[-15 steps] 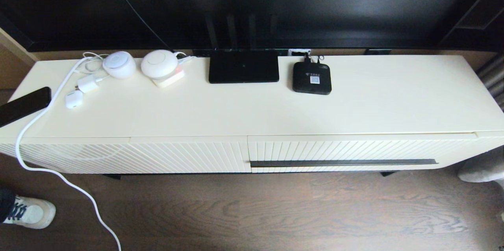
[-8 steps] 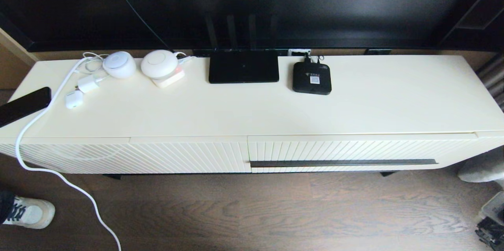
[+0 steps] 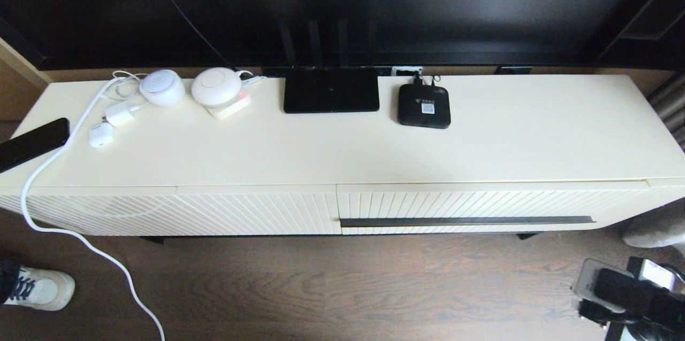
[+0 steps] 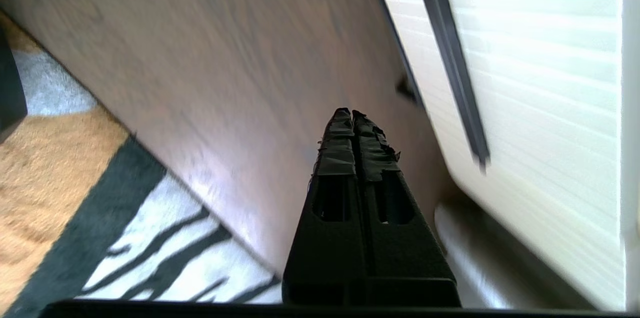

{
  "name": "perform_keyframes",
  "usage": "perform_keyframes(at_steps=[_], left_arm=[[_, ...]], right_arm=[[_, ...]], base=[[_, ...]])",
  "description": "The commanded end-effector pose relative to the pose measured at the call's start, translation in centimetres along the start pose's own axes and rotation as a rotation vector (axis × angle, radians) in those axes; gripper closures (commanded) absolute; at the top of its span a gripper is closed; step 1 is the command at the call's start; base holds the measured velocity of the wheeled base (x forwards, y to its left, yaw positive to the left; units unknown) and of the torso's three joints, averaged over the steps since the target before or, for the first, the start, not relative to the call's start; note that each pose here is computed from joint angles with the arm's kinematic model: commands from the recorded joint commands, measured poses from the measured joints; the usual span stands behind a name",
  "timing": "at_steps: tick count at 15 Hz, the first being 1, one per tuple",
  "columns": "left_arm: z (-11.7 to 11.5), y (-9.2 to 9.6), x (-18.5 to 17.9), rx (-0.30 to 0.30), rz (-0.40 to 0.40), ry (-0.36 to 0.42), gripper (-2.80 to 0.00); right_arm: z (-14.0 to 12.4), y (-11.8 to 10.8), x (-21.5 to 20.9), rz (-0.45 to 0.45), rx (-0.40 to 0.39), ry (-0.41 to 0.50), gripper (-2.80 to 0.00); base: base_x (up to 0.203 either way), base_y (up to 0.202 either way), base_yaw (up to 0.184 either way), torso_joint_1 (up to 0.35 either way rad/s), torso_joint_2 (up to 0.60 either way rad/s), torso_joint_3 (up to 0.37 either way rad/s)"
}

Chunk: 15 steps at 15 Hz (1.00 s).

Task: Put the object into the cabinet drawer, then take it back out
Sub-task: Open the drawer

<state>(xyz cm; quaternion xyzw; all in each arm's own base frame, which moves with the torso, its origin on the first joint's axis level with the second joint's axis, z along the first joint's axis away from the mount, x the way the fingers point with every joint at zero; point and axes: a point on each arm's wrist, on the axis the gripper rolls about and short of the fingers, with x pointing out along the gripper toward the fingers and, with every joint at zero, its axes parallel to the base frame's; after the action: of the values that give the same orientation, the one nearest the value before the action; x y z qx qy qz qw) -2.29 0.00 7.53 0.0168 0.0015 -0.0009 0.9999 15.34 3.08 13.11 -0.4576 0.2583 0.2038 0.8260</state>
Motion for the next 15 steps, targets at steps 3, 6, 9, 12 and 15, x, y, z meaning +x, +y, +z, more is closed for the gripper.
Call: perform_keyframes(at_steps=[3,6,9,12,15], left_arm=[[0.0,0.0,0.0,0.0,0.0,0.002,0.0],[0.0,0.0,0.0,0.0,0.0,0.001,0.0],[0.0,0.0,0.0,0.0,0.0,0.002,0.0],[0.0,0.0,0.0,0.0,0.0,0.0,0.0],[0.0,0.0,0.0,0.0,0.0,0.0,0.0]], right_arm=[[1.2,0.0,5.6,0.084,-0.046,-0.022,0.0],[2.1,0.4,8.0,0.079,-0.08,-0.054,0.0],[2.3,0.7,10.2,0.044,-0.144,-0.082,0.0],[2.6,1.3,11.2,0.069,-0.163,-0.106,-2.8],[2.9,1.3,12.4,0.086,-0.191,-0.157,-2.8]], base=[[0.0,0.0,0.0,0.0,0.0,0.0],[0.0,0.0,0.0,0.0,0.0,0.0],[0.0,0.0,0.0,0.0,0.0,0.0],[0.0,0.0,0.0,0.0,0.0,0.0],[0.0,0.0,0.0,0.0,0.0,0.0]])
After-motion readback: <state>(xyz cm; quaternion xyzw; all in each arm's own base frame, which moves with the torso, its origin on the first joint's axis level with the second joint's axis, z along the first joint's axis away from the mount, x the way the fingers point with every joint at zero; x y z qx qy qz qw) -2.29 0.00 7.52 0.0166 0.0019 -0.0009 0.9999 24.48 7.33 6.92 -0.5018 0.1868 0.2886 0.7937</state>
